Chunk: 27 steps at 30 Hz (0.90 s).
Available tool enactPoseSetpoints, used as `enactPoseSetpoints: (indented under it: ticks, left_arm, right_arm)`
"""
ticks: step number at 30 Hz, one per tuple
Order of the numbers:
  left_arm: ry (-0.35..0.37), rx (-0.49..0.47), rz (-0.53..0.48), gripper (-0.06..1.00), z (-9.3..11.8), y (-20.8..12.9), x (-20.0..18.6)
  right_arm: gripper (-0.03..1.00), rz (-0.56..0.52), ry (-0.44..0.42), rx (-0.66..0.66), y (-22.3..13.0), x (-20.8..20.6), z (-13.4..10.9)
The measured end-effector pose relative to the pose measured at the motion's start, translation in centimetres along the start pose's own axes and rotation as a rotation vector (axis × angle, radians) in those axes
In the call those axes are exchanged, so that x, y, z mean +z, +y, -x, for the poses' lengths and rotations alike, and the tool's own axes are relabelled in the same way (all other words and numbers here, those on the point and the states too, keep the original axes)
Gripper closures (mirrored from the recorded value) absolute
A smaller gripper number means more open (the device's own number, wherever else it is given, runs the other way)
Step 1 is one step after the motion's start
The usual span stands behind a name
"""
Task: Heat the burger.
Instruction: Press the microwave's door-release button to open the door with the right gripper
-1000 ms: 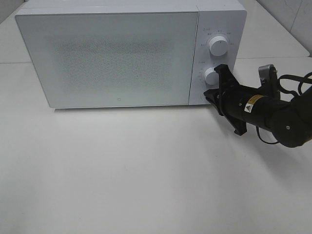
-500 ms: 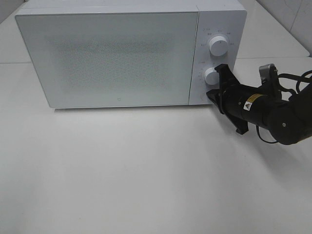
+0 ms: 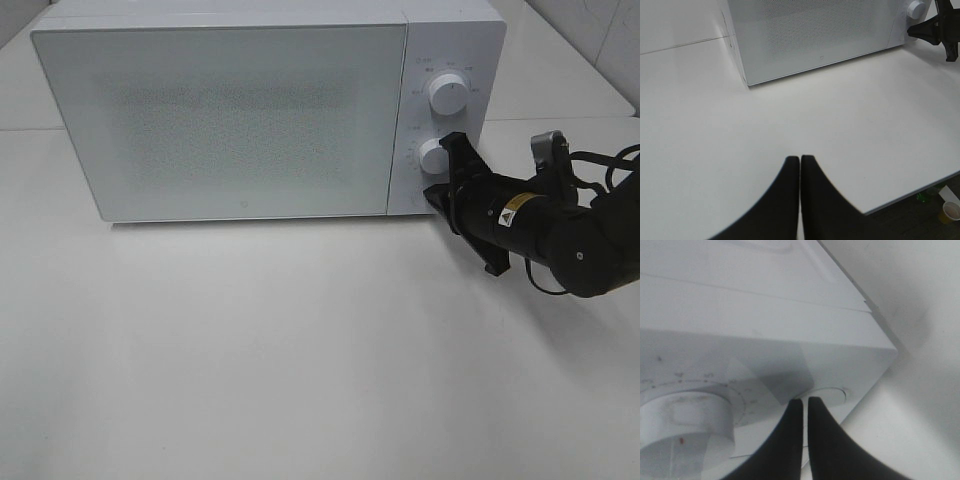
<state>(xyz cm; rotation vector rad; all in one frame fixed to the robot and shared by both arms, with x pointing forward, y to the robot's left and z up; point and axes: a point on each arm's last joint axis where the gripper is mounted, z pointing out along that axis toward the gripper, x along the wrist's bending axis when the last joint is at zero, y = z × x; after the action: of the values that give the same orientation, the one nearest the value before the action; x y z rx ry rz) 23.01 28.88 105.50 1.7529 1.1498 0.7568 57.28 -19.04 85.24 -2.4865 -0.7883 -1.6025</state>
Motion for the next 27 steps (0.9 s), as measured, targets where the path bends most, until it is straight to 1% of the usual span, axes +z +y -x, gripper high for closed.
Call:
enactPoseSetpoints:
  ticks: [2,5,10,17,27]
  left_arm:
    - [0.000,0.000,0.000,0.94,0.0,0.0,0.0]
    - [0.000,0.000,0.000,0.94,0.0,0.0,0.0]
    - [0.000,0.000,0.000,0.94,0.0,0.0,0.0]
    - [0.000,0.000,0.000,0.94,0.0,0.0,0.0]
    - [0.000,0.000,0.000,0.94,0.0,0.0,0.0]
  right_arm:
    - [0.97,-0.006,0.000,-0.006,-0.1,0.1,-0.1]
    - [0.97,-0.024,-0.022,-0.024,-0.1,0.7,-0.3]
    - [0.97,-0.020,-0.041,-0.019,0.0,0.8,-0.2]
    - [0.97,-0.022,-0.038,-0.023,0.1,1.0,-0.5]
    - [0.97,-0.047,-0.094,-0.050,0.0,1.8,-1.0]
